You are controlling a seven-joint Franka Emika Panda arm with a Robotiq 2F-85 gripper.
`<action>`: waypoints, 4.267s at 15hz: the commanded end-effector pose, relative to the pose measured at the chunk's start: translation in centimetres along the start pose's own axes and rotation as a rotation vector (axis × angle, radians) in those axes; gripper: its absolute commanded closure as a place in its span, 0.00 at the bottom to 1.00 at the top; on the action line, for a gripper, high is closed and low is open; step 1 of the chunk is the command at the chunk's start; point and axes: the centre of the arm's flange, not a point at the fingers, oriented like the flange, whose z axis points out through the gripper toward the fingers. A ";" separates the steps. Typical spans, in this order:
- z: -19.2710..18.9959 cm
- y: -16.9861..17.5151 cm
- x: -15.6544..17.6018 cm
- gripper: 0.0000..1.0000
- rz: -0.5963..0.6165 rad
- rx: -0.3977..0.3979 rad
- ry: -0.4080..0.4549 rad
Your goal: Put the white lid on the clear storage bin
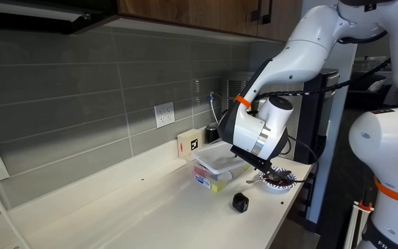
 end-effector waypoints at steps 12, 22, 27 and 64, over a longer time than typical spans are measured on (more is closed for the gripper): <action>2.8 -2.4 1.0 0.00 -0.176 0.037 -0.015; 3.2 -3.9 -0.1 0.00 -0.347 0.131 -0.114; 3.2 -3.9 1.0 0.00 -0.466 0.134 -0.154; 2.3 -4.6 6.3 0.00 -0.175 0.044 -0.114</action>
